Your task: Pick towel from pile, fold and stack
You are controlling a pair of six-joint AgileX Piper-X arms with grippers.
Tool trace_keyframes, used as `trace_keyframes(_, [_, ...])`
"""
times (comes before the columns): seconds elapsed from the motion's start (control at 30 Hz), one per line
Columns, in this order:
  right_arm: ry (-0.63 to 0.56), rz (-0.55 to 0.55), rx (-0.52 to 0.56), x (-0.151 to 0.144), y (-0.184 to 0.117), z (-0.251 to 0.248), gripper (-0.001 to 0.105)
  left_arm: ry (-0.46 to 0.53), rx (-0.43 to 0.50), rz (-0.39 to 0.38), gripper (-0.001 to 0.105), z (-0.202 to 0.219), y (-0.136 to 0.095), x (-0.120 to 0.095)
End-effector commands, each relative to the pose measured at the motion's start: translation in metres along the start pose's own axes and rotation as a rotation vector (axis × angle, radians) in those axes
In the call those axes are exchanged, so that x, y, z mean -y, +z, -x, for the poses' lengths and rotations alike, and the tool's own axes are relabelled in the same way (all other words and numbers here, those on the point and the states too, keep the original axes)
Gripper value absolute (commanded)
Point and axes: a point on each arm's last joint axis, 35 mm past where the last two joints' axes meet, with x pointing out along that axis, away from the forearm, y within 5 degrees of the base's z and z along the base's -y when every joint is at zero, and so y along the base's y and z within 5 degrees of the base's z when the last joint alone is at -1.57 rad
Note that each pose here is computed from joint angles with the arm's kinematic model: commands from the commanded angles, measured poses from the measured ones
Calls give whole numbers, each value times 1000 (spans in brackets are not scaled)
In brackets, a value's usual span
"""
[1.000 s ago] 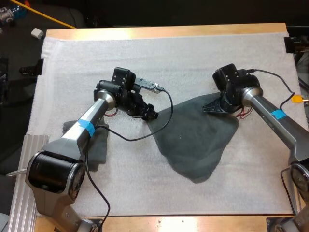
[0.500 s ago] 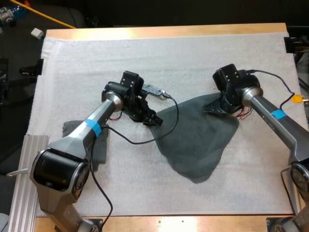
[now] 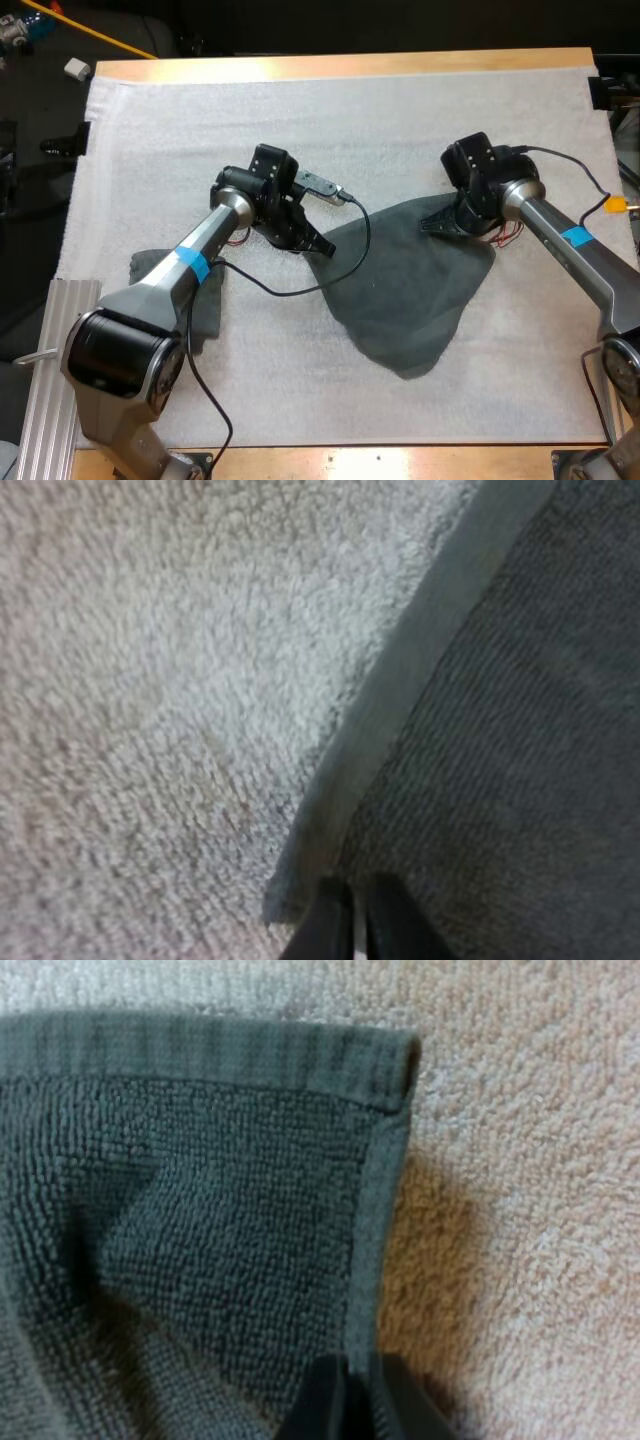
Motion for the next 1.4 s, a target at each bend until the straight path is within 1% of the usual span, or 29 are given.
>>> trace_keyframes(0.0, [17, -15, 17, 3, -1, 11, 0, 6, 70, -32, 0, 27, 7, 8])
trace_keyframes(0.13, [14, -24, 71, 5, 0, 29, 0, 19, 155, -66, 0, 57, 10, 17])
trace_keyframes(0.37, [-12, -50, 245, 15, 1, 81, 0, 32, 305, -108, 0, 113, 6, 33])
trace_keyframes(0.47, [-11, -47, 280, 16, -2, 96, 0, 31, 332, -118, 0, 125, 3, 36])
trace_keyframes(0.53, [-10, -43, 283, 16, -4, 99, 0, 28, 329, -117, 0, 128, 0, 37])
trace_keyframes(0.77, [-9, -20, 322, 16, -22, 137, 0, 23, 383, -140, 0, 175, -25, 51])
trace_keyframes(0.93, [8, 32, 343, 4, -40, 167, 0, 21, 408, -147, 1, 205, -48, 59])
trace_keyframes(1.0, [18, 67, 356, -4, -49, 181, 0, 17, 414, -146, 3, 216, -58, 62])
trace_keyframes(1.17, [38, 144, 380, -24, -69, 207, 0, 9, 418, -142, 17, 238, -81, 67])
trace_keyframes(1.23, [43, 165, 383, -30, -77, 214, 0, 5, 422, -144, 20, 245, -90, 70])
trace_keyframes(1.3, [57, 187, 385, -37, -84, 221, 0, 0, 417, -148, 20, 250, -97, 72])
trace_keyframes(1.37, [58, 170, 379, -33, -82, 218, 0, 7, 424, -145, 26, 248, -94, 70])
